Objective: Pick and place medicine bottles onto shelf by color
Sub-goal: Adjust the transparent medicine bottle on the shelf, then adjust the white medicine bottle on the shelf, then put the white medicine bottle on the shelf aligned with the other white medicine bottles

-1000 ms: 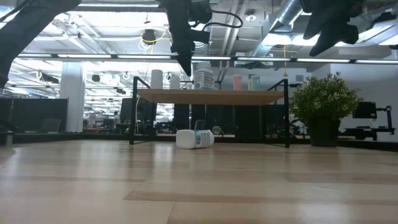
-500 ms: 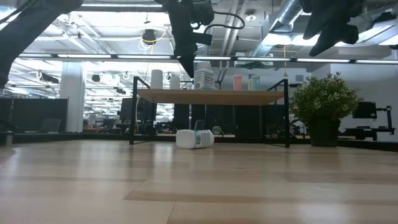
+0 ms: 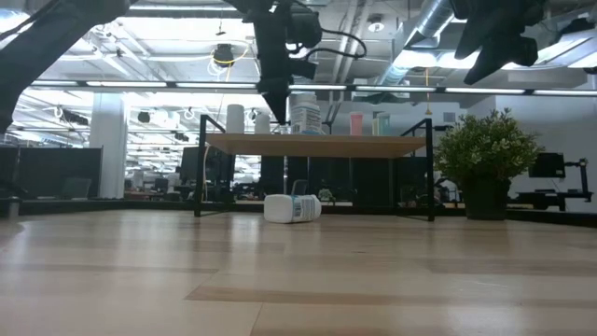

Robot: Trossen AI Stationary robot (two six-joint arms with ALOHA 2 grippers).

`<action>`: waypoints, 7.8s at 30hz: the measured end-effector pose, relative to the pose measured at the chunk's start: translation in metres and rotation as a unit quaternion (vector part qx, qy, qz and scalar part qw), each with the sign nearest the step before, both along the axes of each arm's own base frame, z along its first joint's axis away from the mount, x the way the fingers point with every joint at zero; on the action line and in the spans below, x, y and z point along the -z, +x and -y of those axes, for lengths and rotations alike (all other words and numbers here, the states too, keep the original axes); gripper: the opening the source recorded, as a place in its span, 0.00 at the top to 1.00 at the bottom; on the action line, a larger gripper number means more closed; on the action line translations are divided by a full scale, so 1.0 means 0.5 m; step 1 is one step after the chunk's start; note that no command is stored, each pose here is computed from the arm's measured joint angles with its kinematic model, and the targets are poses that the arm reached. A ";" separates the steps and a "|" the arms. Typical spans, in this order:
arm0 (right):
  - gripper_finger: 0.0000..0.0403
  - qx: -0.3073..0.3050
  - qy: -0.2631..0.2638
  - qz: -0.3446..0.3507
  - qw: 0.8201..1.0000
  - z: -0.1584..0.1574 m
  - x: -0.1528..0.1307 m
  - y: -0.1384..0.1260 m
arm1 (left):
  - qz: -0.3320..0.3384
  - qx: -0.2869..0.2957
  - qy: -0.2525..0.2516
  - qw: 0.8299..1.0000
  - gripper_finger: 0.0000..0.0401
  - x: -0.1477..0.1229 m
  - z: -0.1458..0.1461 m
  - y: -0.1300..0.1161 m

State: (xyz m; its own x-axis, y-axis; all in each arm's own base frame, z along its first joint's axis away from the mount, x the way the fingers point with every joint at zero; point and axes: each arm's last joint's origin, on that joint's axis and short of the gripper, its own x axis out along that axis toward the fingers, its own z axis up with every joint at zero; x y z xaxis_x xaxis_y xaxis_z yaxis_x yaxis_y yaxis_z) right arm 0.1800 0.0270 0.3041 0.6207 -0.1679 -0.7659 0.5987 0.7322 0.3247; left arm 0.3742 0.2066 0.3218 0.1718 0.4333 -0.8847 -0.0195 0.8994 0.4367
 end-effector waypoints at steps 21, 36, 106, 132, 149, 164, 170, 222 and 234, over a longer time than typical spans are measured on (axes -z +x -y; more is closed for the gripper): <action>0.34 -0.004 -0.002 -0.002 1.000 0.000 0.000 0.000 | -0.042 -0.042 -0.012 0.998 1.00 0.006 -0.010 -0.027; 0.34 -0.005 -0.001 -0.002 1.000 0.000 0.000 0.000 | -0.007 -0.029 -0.020 0.999 1.00 0.003 -0.005 -0.012; 0.34 -0.014 0.009 -0.004 1.000 -0.003 0.001 0.000 | -0.083 -0.016 0.005 0.996 1.00 0.032 0.029 0.004; 0.34 -0.013 0.009 -0.005 1.000 -0.002 0.001 -0.001 | 0.060 0.033 -0.067 0.995 1.00 -0.130 0.190 -0.013; 0.34 -0.020 0.001 -0.021 1.000 -0.002 0.004 -0.005 | 0.070 0.054 -0.163 0.983 1.00 -0.025 0.189 0.043; 0.34 -0.022 -0.001 -0.022 1.000 -0.001 0.004 -0.006 | 0.072 0.040 -0.084 0.993 1.00 -0.026 0.139 0.040; 0.34 -0.022 -0.001 -0.022 1.000 -0.001 0.004 -0.006 | 0.065 0.036 -0.067 0.995 1.00 -0.026 0.120 0.034; 0.34 -0.093 -0.080 -0.045 0.991 0.003 0.079 0.142 | -0.002 -0.143 -0.188 0.972 0.95 -0.046 0.447 -0.133; 0.34 -0.078 -0.069 0.028 0.994 0.011 0.012 0.084 | -0.075 -0.244 -0.188 0.949 0.53 0.071 0.522 -0.169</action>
State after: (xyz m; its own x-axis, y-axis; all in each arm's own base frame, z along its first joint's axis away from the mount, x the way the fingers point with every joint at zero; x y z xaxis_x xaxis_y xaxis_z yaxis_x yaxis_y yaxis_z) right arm 0.2222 0.0216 0.2980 0.6880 -0.1680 -0.7060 0.4586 0.8546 0.2436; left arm 0.2894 -0.0545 0.2864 -0.1073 0.0784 -0.9911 -0.4359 0.8922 0.1178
